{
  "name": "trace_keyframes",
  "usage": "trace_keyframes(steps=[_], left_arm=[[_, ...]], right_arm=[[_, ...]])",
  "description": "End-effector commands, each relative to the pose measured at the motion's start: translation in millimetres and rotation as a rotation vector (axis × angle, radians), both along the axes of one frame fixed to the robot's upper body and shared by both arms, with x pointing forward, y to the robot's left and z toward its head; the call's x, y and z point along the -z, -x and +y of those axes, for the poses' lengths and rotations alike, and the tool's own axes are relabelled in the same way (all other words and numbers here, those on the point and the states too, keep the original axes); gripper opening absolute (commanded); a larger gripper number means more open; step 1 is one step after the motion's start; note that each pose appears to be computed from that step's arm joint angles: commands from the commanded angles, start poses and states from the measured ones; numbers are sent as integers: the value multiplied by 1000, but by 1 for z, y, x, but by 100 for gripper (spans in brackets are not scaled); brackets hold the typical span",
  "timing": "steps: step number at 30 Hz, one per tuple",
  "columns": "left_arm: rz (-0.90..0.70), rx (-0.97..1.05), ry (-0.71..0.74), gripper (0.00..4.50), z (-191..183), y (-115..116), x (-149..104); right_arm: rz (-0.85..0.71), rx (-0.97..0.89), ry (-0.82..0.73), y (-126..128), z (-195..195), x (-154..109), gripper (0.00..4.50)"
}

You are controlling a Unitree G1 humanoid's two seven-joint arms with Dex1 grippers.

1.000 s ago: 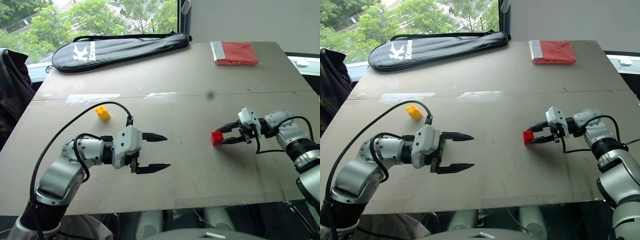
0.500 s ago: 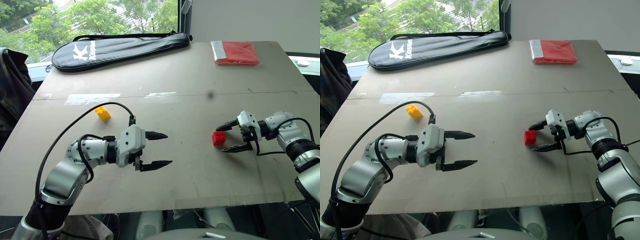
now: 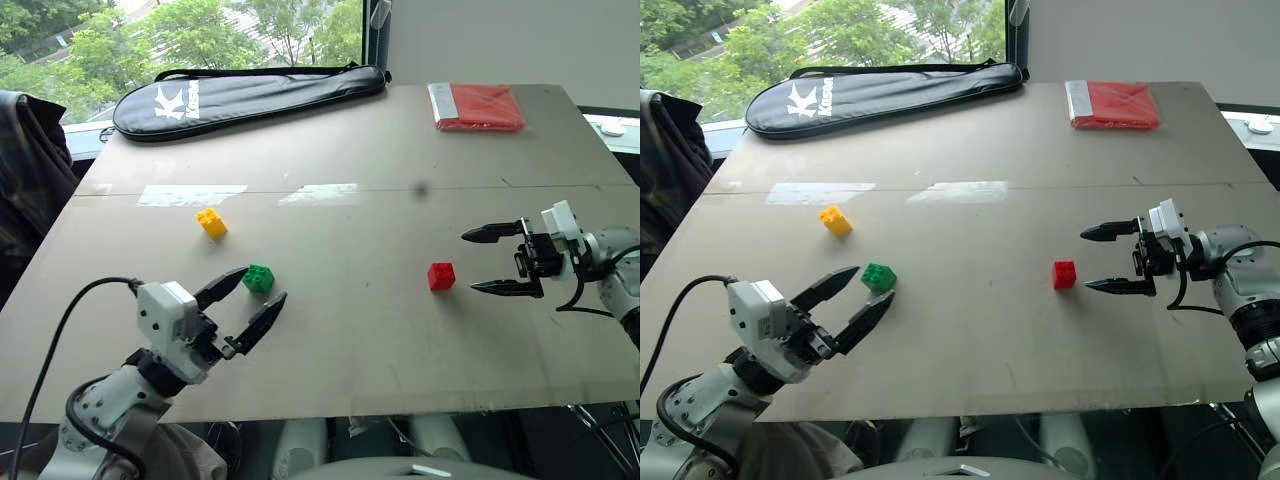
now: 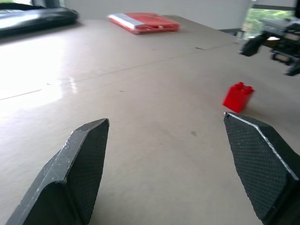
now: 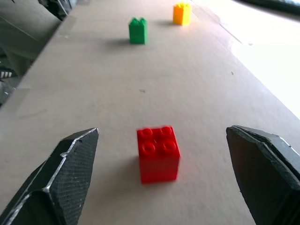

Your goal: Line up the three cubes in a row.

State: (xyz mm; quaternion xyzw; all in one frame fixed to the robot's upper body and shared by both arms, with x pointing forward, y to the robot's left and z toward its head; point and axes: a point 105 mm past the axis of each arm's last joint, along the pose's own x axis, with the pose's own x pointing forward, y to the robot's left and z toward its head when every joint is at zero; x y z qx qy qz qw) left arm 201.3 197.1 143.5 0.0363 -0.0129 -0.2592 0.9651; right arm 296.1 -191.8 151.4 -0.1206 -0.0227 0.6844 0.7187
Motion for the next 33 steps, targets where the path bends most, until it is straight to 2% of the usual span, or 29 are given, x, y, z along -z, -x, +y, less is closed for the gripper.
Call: trace_keyframes(steps=[1,6,13,21,22,23,28,33], left_arm=[[18,-131,-143,401,17,-7,19],[96,-180,-185,401,6,-33,56],[100,-234,-212,401,3,-57,71],[111,-187,-230,401,0,-64,80],[111,-181,-227,347,-1,-65,80],[110,-177,-225,326,-2,-65,80],[102,-156,-228,128,0,-69,77],[67,30,-271,134,-12,-79,66]], right_arm=[[-19,-39,-27,10,-4,-13,447],[-15,-52,-50,14,1,-16,447],[-21,-66,-72,18,5,-21,447],[-34,-60,-123,19,7,-27,447],[-36,-60,-127,19,7,-28,450],[-35,-59,-129,20,7,-28,450],[-38,-55,-136,23,6,-28,450],[-29,-32,-152,28,2,-25,450]])
